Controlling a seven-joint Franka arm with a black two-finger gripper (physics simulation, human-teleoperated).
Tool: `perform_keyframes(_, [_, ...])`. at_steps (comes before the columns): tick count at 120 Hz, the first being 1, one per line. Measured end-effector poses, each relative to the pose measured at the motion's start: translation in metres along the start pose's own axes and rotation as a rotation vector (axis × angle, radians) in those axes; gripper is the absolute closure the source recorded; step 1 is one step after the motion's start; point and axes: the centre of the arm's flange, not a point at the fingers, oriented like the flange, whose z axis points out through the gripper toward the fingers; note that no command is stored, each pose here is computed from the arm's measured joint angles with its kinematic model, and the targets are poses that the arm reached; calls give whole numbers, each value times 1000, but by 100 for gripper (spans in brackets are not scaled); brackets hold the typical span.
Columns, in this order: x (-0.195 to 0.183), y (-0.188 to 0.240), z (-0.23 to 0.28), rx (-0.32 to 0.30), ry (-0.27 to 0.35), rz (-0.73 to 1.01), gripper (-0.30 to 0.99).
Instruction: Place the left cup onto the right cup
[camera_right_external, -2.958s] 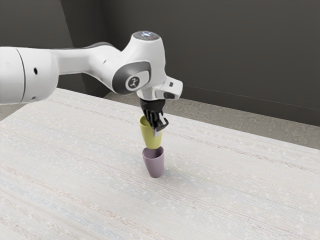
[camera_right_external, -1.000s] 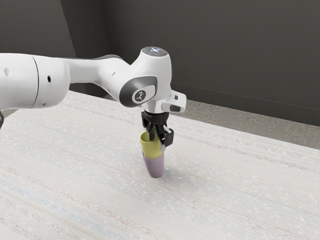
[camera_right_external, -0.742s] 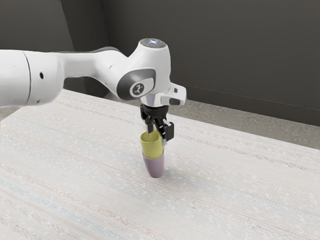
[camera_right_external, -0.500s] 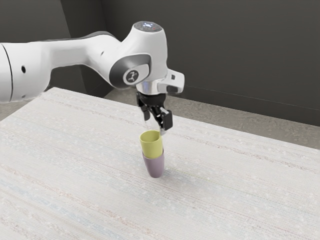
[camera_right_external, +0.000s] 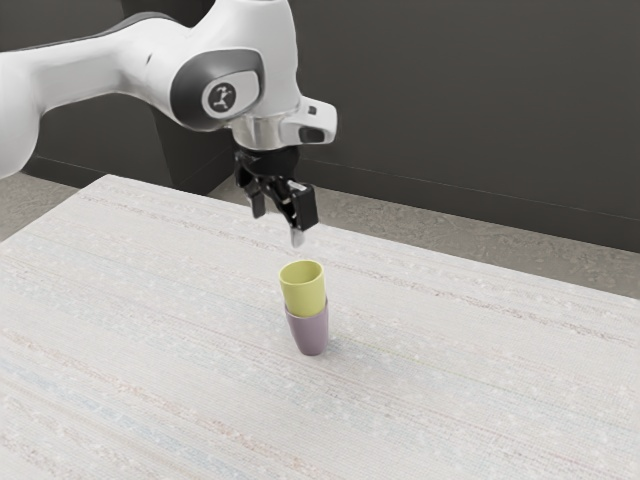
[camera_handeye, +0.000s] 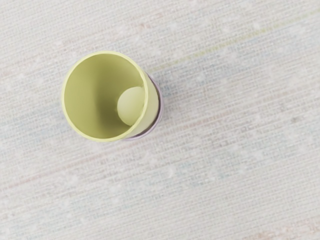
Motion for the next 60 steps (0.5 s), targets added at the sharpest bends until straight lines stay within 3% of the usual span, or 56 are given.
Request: perform_keyframes(60, [-9,-26,0,-53,-57,-66,0])
